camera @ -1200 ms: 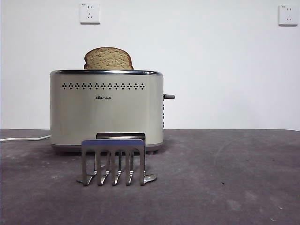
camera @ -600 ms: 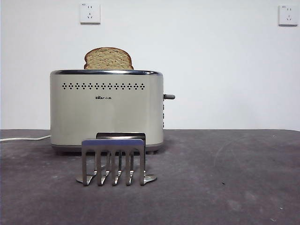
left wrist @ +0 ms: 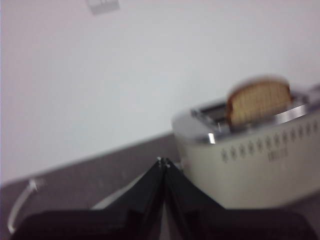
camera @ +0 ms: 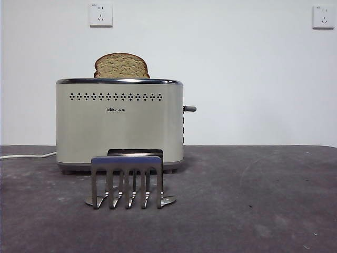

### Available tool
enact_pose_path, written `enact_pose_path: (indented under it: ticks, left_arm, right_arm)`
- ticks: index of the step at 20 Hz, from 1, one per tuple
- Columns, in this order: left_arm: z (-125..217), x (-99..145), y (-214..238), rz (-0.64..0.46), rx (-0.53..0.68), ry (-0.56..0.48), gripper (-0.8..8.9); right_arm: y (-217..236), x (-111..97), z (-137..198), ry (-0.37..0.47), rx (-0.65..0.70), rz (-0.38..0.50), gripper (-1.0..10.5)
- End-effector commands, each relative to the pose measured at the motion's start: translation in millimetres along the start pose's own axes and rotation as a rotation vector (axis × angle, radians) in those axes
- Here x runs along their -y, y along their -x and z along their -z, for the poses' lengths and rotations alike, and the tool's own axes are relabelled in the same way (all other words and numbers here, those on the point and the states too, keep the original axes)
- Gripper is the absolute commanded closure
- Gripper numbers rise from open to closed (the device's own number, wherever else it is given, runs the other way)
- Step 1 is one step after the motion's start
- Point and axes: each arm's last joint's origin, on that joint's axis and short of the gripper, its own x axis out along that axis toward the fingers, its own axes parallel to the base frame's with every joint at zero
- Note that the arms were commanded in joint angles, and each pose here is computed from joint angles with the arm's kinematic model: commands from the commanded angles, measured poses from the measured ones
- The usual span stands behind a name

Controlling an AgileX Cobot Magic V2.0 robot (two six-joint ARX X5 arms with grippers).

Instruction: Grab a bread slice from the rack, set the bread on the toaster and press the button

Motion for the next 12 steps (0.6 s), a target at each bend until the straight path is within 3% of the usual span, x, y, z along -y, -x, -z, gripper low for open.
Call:
enact_pose_path:
  ticks: [1,9,12]
  left_arm:
    - [25.0,5.0,0.1,-0.002,-0.023,0.018,8.16]
    - [75.9,16.5,1.5,0.010,-0.075,0.030,8.16]
    - [85.9,18.8,2.3,0.023,-0.146,0.064,8.16]
  right_arm:
    - [-1.3,0.7,0.6,0.006,-0.003,-0.002,9.5]
    - [-1.3,0.7,0.6,0.006,-0.003,-0.002,9.5]
    - [-1.4,0.7,0.7,0.006,-0.004,-0.002,9.5]
